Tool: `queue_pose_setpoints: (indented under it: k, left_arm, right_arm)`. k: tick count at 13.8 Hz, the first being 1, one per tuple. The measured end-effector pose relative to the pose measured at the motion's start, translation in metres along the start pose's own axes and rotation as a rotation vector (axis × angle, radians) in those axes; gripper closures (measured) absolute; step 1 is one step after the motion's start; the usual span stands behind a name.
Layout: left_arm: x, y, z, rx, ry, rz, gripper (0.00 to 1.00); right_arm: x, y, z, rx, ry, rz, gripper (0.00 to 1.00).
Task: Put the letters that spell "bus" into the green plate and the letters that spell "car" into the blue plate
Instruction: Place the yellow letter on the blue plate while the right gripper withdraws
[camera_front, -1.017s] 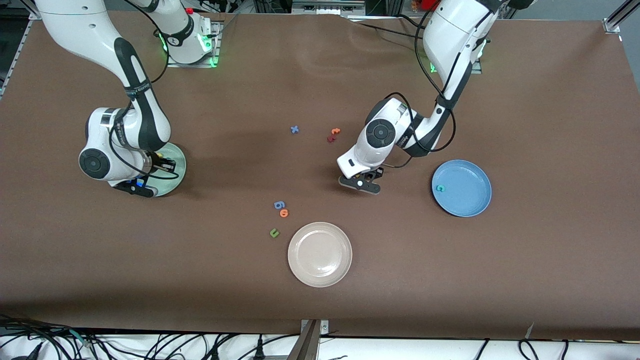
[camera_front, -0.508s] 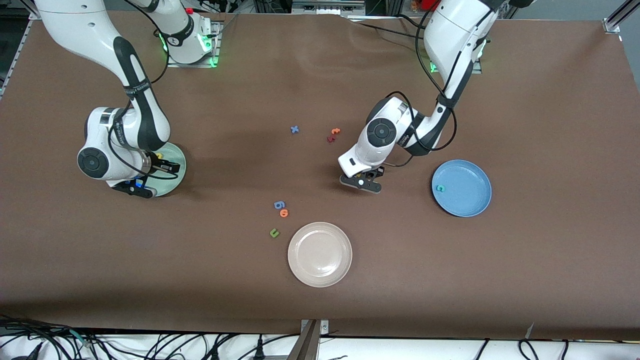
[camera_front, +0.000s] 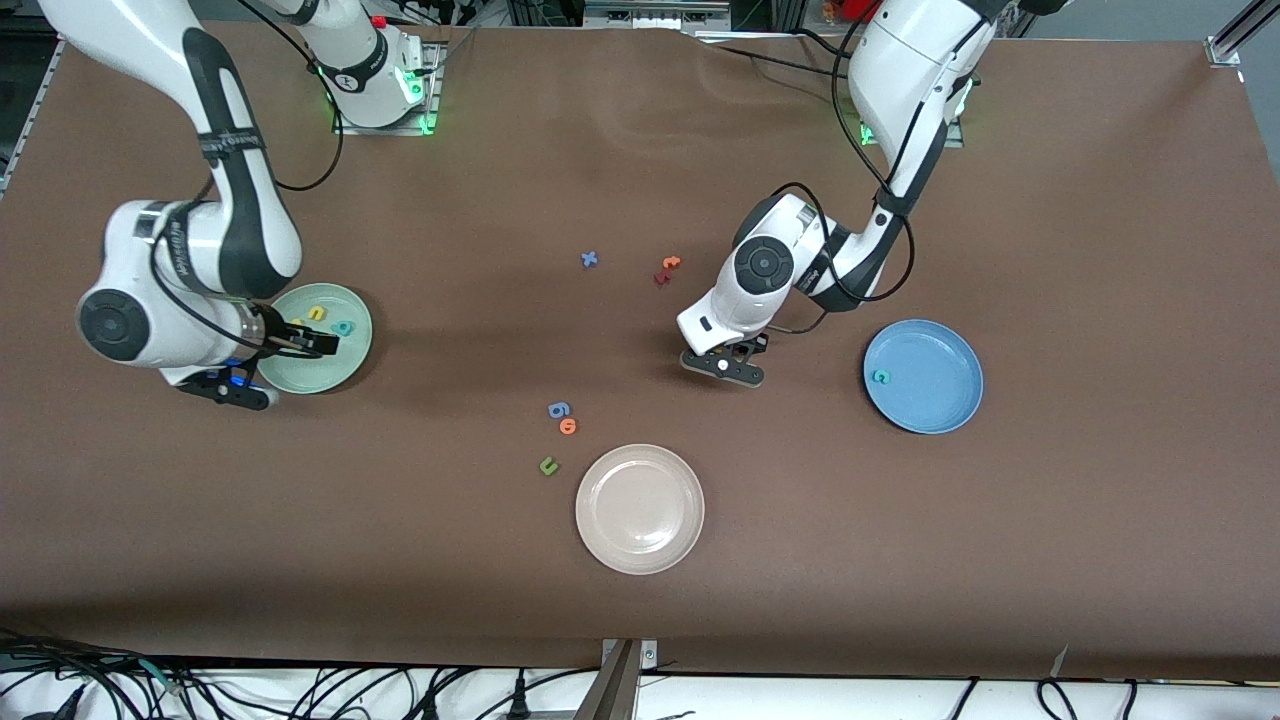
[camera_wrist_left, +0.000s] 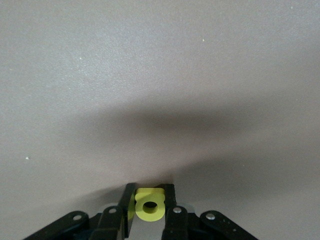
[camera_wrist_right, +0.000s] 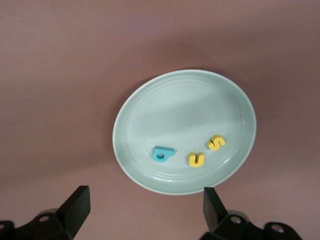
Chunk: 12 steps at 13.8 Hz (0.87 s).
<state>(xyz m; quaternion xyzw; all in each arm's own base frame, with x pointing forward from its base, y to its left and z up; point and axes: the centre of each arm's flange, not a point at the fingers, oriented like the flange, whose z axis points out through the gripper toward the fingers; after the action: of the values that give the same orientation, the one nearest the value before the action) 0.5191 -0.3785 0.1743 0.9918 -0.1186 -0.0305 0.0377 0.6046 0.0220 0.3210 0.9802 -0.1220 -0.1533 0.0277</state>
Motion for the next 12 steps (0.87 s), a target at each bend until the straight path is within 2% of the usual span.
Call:
queue_pose_setpoints:
  k: [3,7,10,12]
  left_arm:
    - [0.015,-0.036,-0.014,0.007,-0.003,0.042,0.73]
    - [0.049,-0.162,-0.066,0.010,-0.033,0.142,0.73]
    - [0.053,-0.226,-0.080,0.085,-0.042,0.177,0.73]
    - [0.052,-0.258,-0.082,0.104,-0.054,0.193,0.73]
  right_arm:
    - [0.001,0.006,-0.060,0.008,0.017,0.005,0.00]
    - [-0.006,0.016,-0.132,0.021,0.064,0.015,0.00]
    - [-0.025,0.036,-0.180,0.054,0.132,0.024,0.00]
    - [-0.035,0.049,-0.197,0.068,0.158,0.017,0.00]
